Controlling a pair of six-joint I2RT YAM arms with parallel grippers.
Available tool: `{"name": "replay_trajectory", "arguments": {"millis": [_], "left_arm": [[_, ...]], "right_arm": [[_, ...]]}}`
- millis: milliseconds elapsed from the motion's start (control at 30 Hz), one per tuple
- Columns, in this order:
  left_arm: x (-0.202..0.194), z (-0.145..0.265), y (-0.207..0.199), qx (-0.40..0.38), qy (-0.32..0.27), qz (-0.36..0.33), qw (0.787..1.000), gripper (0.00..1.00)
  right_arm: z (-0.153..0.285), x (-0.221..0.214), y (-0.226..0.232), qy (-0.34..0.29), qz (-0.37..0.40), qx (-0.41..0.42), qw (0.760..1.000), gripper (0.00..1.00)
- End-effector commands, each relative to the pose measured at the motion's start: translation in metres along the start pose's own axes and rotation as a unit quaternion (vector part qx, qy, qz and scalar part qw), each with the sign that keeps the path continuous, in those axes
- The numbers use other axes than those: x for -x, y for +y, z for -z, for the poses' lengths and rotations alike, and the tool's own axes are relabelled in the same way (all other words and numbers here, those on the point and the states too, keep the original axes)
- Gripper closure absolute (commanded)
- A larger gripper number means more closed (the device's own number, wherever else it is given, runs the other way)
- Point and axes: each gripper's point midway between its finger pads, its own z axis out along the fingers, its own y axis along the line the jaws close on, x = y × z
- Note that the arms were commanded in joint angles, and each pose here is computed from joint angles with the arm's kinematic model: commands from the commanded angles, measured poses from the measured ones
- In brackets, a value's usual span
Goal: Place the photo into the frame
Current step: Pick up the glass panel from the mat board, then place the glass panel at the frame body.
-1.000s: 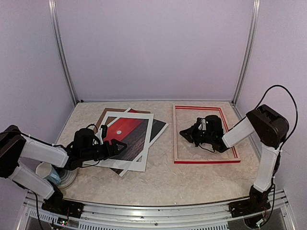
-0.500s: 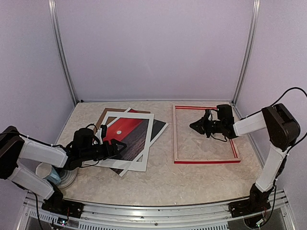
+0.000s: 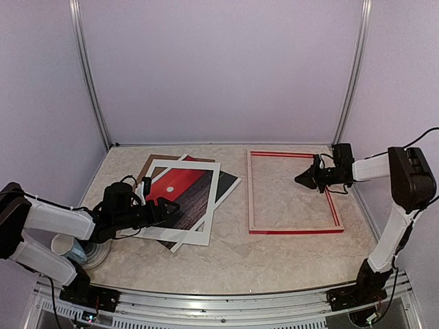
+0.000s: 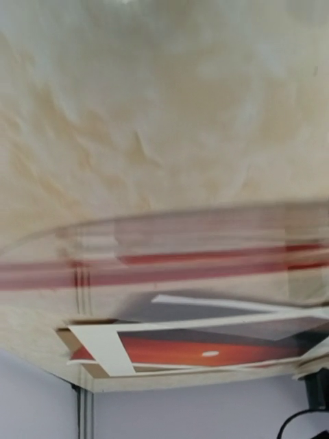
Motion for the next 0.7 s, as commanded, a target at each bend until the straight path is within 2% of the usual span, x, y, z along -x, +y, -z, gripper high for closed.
{"name": "replay_trajectory", "arguments": {"millis": [0, 300, 433, 567, 667], "left_arm": [[-0.002, -0.001, -0.001, -0.002, 0.002, -0.01, 1.0, 0.14], [-0.007, -0.002, 0.0, -0.001, 0.007, -0.01, 1.0, 0.14], [-0.008, -0.002, -0.001, -0.003, 0.009, -0.009, 1.0, 0.14], [-0.009, -0.002, -0.002, -0.004, 0.01, -0.008, 1.0, 0.14], [-0.009, -0.003, -0.003, -0.005, 0.01, -0.009, 1.0, 0.13]], "right_arm": [[0.018, 0.009, -0.014, 0.019, 0.013, -0.009, 1.0, 1.0], [0.03, 0.034, -0.052, 0.014, 0.013, -0.068, 0.998, 1.0], [0.024, 0.036, -0.065, 0.027, 0.006, -0.085, 0.996, 0.91], [0.031, 0.034, -0.069, 0.017, 0.009, -0.107, 0.994, 0.7], [0.042, 0.031, -0.074, 0.004, 0.012, -0.14, 0.99, 0.6]]}}
